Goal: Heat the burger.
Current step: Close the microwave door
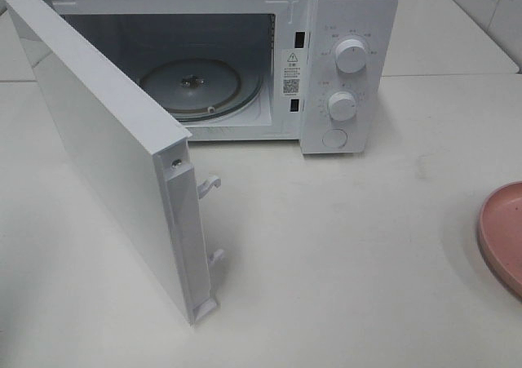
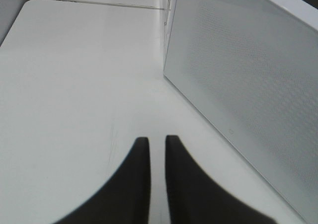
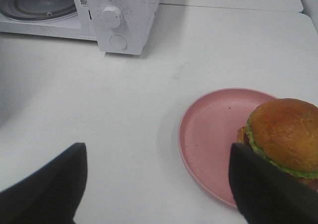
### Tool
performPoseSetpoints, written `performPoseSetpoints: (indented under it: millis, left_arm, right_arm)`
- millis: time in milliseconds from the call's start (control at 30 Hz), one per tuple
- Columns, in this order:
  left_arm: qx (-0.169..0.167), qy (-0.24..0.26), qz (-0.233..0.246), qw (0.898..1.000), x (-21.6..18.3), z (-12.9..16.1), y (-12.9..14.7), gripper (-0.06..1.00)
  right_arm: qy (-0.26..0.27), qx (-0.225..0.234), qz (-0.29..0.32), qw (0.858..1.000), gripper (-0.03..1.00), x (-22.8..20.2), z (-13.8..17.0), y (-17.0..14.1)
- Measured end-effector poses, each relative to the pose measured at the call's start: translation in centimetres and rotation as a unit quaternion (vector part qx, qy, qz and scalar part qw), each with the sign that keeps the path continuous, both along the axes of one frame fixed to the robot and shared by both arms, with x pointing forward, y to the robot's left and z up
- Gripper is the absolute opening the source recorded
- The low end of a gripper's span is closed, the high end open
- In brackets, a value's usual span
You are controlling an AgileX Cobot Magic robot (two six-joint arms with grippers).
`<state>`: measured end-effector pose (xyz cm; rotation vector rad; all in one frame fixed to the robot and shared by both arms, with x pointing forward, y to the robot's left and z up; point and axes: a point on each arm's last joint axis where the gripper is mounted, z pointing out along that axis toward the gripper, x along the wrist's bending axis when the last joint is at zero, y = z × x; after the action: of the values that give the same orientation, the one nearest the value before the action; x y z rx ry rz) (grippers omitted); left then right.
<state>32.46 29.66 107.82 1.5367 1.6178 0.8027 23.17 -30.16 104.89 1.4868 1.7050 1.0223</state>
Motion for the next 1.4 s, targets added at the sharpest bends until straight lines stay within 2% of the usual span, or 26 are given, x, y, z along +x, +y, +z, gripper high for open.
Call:
performPoseSetpoints:
  millis: [33,67,100,200,367,500,733,833,900,1033,1100,1200,1233,1400]
  left_arm:
    - [0.0,0.0,0.0,1.0,0.0,0.0,0.0,0.09]
    - [0.0,0.0,0.003,1.0,1.1,-0.4,0.1,0.01]
    - [-0.001,-0.005,0.005,1.0,1.6,-0.6,0.1,0.0]
    - [-0.001,-0.013,0.009,1.0,2.6,-1.2,0.2,0.0]
    - [-0.002,-0.054,0.021,0.998,4.6,-2.9,0.4,0.0]
    - [0.001,-0.109,0.034,0.994,6.1,-4.3,0.6,0.0]
    - [0.015,-0.151,0.041,0.988,7.9,-5.6,0.9,0.0]
    - [0.03,-0.162,0.032,0.986,9.1,-6.2,0.9,0.0]
    - [0.055,-0.166,0.008,0.984,10.3,-7.0,0.6,0.0]
    - [0.059,-0.169,-0.016,0.984,11.3,-7.8,0.3,0.0]
    - [0.034,-0.172,-0.046,0.983,12.4,-8.9,-0.4,0.0]
    - [0.03,-0.176,-0.054,0.983,12.6,-9.0,-0.6,0.0]
    - [0.017,-0.18,-0.074,0.981,13.1,-9.5,-1.0,0.0]
    - [-0.006,-0.184,-0.11,0.977,13.8,-10.6,-1.7,0.0]
  right_arm:
    - [0.0,0.0,0.0,1.0,0.76,0.0,0.0,0.0]
    - [0.0,0.0,0.0,1.0,0.76,0.0,0.0,0.0]
    - [0.0,0.0,0.0,1.0,0.76,0.0,0.0,0.0]
    - [0.0,0.0,0.0,1.0,0.76,0.0,0.0,0.0]
    - [0.0,0.0,0.0,1.0,0.76,0.0,0.0,0.0]
    - [0.0,0.0,0.0,1.0,0.76,0.0,0.0,0.0]
    - [0.0,0.0,0.0,1.0,0.76,0.0,0.0,0.0]
    - [0.0,0.0,0.0,1.0,0.76,0.0,0.0,0.0]
    - [0.0,0.0,0.0,1.0,0.76,0.0,0.0,0.0]
    - [0.0,0.0,0.0,1.0,0.76,0.0,0.0,0.0]
    - [0.0,0.0,0.0,1.0,0.76,0.0,0.0,0.0]
    - [0.0,0.0,0.0,1.0,0.76,0.0,0.0,0.0]
    - [0.0,0.0,0.0,1.0,0.76,0.0,0.0,0.0]
    - [0.0,0.0,0.0,1.0,0.76,0.0,0.0,0.0]
